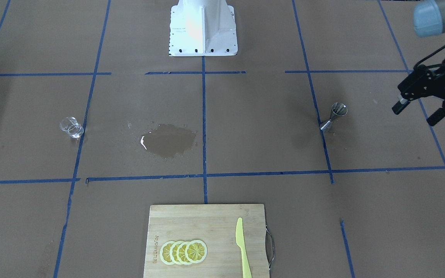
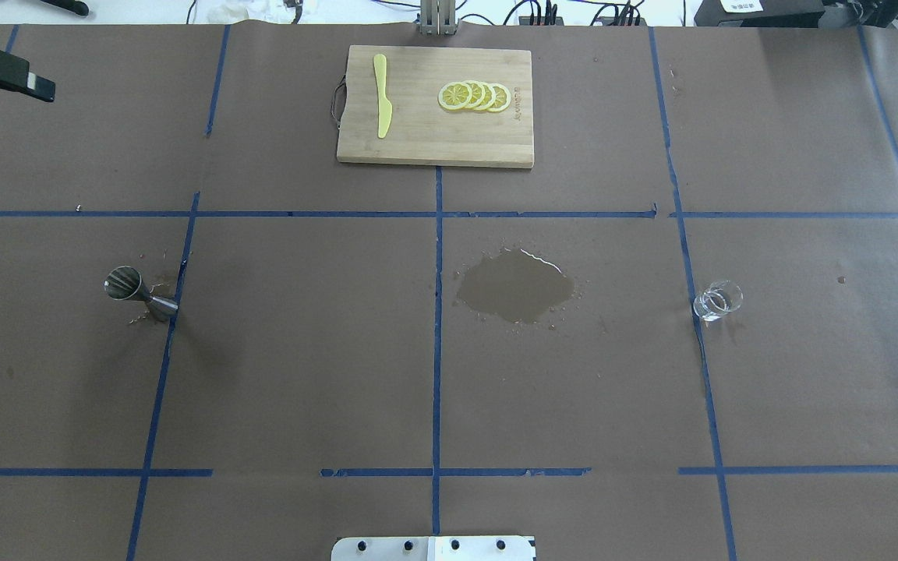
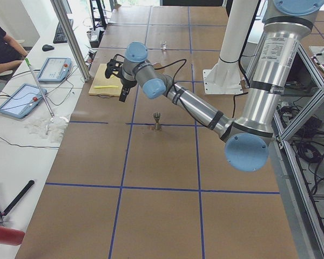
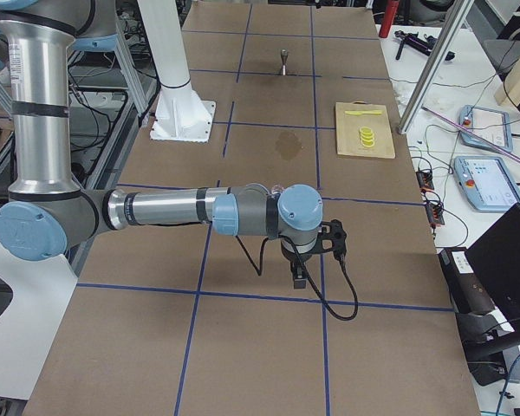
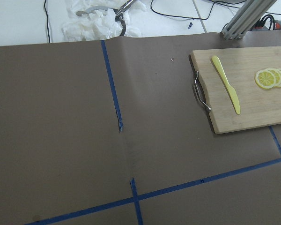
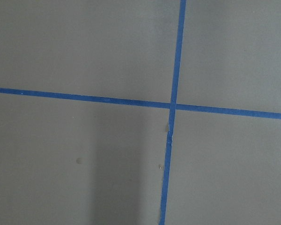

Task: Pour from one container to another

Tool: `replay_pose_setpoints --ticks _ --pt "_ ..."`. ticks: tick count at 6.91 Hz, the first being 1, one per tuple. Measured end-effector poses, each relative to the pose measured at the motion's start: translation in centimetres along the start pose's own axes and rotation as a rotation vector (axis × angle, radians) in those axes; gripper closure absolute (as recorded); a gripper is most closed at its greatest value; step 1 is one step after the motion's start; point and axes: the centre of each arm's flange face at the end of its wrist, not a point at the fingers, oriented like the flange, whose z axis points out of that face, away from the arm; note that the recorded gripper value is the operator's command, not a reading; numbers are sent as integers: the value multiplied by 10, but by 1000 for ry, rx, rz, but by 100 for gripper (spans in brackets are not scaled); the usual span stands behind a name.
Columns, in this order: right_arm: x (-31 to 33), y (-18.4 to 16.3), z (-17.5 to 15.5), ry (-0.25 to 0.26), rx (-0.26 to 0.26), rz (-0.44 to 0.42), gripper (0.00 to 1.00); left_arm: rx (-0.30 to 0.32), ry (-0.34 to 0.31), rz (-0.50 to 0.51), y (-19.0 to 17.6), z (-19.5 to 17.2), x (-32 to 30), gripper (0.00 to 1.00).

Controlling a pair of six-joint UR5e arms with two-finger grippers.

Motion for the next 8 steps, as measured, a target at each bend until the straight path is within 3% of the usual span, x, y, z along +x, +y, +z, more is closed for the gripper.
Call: replay_pose_setpoints --ticks 2,4,6,8 --pt "-17 -6 -12 12 22 -37 0 3 -44 -9 82 -19 16 0" --pt "-24 -5 -12 5 23 -42 0 -13 -73 -63 137 -35 30 0" --pt "-36 2 -17 3 34 -38 0 -1 -134 -195 183 2 69 0" --pt "-105 7 -33 -7 58 42 0 42 -181 -308 245 51 114 0"
